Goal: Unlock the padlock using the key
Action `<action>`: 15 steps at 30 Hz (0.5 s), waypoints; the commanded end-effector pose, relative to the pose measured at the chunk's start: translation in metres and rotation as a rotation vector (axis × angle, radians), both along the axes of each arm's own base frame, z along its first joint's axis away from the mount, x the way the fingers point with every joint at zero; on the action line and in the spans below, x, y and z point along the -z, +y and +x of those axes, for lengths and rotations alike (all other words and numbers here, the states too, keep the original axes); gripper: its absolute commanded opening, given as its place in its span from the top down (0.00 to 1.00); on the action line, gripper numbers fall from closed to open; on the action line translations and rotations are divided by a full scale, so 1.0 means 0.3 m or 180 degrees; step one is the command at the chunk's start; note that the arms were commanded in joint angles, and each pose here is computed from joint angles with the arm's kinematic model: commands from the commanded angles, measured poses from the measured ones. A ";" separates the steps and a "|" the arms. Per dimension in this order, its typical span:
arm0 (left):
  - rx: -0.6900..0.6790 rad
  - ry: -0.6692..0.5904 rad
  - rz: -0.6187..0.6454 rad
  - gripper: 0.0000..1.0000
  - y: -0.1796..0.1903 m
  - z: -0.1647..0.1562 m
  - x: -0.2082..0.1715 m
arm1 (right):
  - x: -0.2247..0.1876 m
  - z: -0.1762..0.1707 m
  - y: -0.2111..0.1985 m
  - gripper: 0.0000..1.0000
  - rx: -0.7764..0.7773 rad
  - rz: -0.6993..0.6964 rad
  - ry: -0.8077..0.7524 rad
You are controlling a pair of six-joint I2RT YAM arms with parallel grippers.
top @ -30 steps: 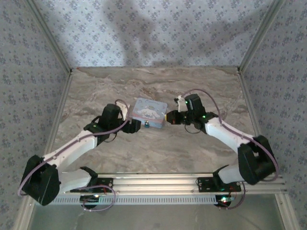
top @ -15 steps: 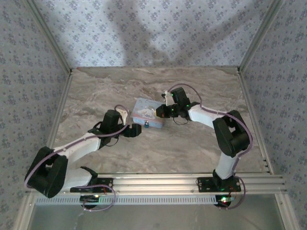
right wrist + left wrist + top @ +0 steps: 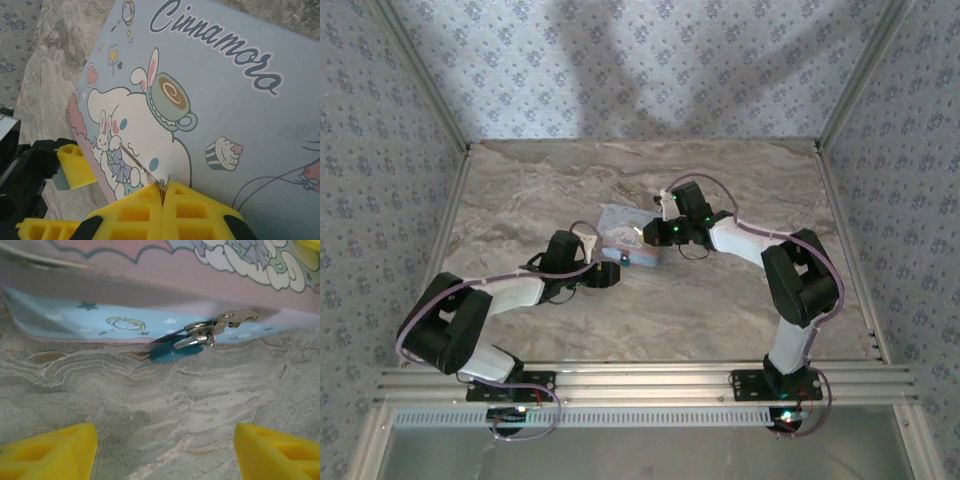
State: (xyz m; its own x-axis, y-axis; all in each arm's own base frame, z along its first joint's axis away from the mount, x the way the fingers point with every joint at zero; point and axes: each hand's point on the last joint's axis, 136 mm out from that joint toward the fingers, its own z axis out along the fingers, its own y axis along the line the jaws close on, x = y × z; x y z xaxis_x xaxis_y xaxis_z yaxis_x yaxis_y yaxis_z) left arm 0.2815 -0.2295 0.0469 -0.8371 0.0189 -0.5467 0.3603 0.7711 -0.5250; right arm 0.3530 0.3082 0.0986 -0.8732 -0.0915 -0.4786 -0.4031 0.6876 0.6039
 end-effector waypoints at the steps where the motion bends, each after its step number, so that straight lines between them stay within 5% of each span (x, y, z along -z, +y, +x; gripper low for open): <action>1: 0.0108 -0.0220 -0.0149 0.32 -0.052 0.042 -0.054 | 0.147 -0.090 -0.029 1.00 0.0017 -0.0355 0.0433; 15: 0.0202 -0.0391 -0.0009 0.40 -0.124 0.107 -0.011 | 0.135 -0.096 -0.013 1.00 -0.0005 -0.0306 0.0414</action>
State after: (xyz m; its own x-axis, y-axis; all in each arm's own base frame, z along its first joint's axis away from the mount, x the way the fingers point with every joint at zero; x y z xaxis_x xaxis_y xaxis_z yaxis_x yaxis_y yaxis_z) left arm 0.3031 -0.2573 0.0400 -0.8034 0.0607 -0.5924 0.4265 0.7529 -0.5013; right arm 0.3500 0.3141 0.0993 -0.8713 -0.0941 -0.4816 -0.4073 0.6859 0.6030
